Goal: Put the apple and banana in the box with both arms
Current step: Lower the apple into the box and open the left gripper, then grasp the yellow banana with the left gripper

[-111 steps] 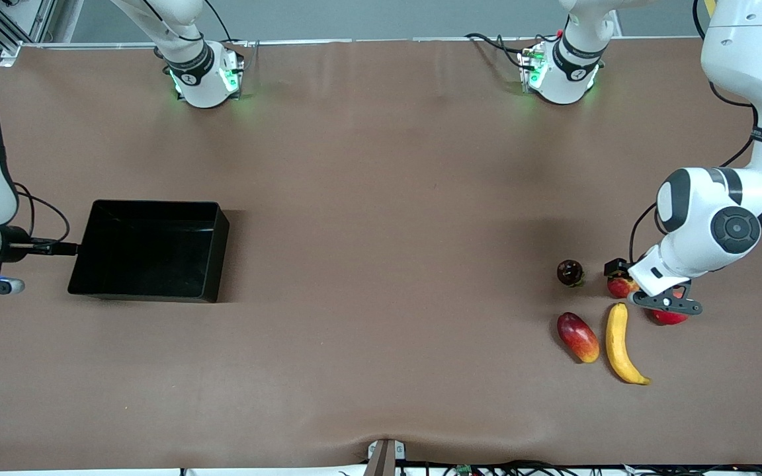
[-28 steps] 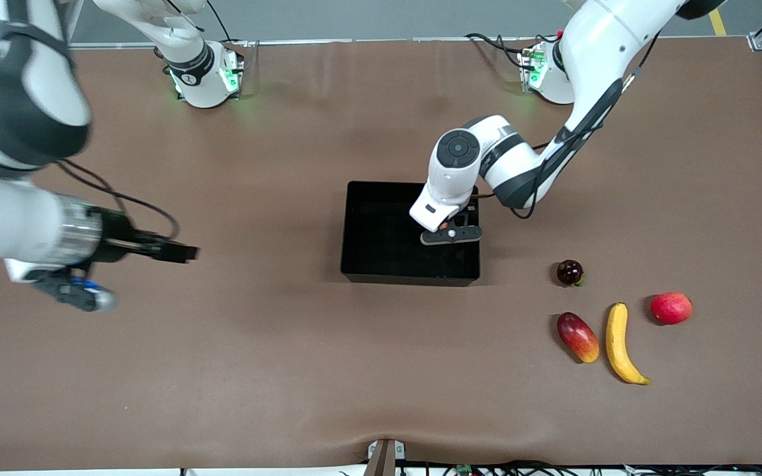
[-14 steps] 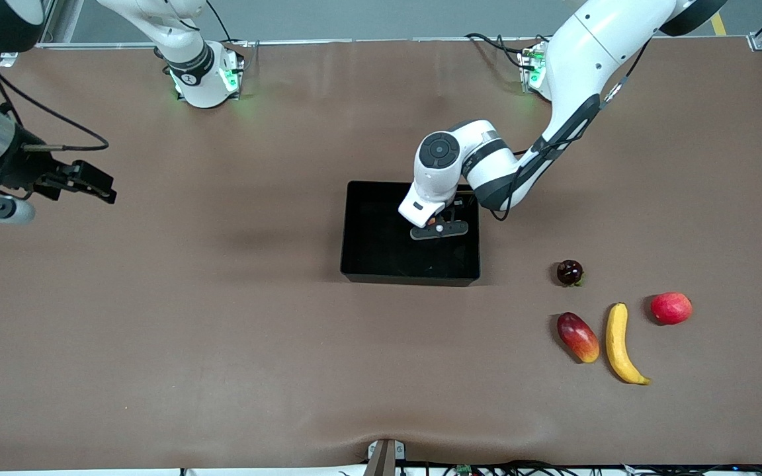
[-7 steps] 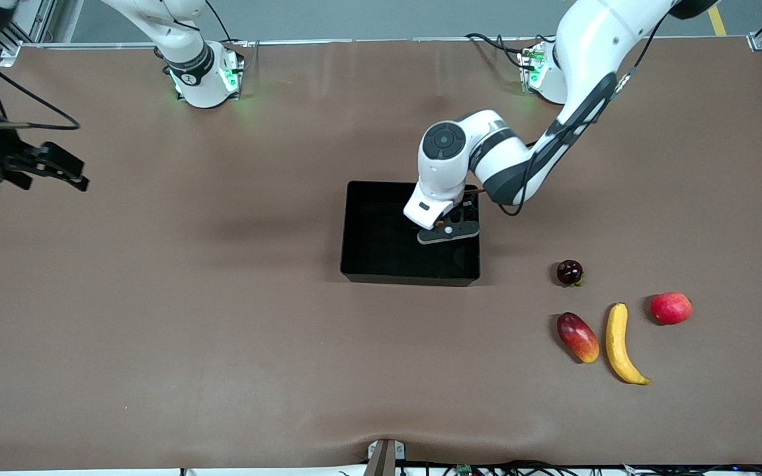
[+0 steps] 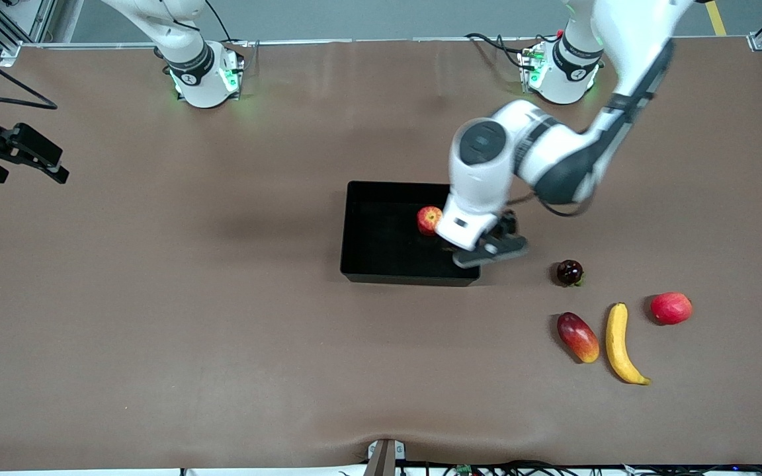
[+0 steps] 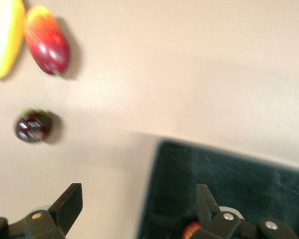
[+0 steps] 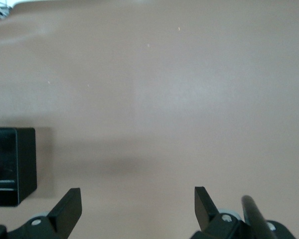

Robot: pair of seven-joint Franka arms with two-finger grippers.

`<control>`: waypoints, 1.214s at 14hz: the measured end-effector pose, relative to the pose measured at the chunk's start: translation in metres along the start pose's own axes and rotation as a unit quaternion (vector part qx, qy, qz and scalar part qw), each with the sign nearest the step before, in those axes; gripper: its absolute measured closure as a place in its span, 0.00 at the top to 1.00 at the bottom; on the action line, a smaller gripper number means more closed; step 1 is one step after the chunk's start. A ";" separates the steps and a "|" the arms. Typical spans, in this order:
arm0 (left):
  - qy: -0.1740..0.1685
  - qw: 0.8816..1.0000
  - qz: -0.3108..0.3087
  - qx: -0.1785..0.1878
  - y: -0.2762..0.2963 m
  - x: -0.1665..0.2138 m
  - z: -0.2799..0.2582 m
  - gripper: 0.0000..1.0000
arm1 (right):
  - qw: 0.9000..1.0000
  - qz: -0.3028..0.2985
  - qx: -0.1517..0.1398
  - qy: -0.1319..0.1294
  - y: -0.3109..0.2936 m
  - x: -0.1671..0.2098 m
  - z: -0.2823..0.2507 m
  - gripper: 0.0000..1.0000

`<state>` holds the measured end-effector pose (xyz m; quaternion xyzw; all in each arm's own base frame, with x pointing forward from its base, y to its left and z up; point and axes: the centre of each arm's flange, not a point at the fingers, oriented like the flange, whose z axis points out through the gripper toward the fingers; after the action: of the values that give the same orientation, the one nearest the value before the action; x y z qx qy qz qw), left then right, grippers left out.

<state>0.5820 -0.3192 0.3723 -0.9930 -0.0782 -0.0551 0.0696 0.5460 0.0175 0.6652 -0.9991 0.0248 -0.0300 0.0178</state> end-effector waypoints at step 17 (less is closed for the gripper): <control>0.078 0.976 0.195 -0.056 -0.272 0.193 0.178 1.00 | 1.000 0.002 -0.001 -0.012 0.004 -0.003 0.001 1.00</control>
<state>0.7452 0.0017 0.2553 -0.9840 0.1264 -0.1220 0.0287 0.5433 0.0139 0.6637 -0.9993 0.0262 -0.0179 0.0172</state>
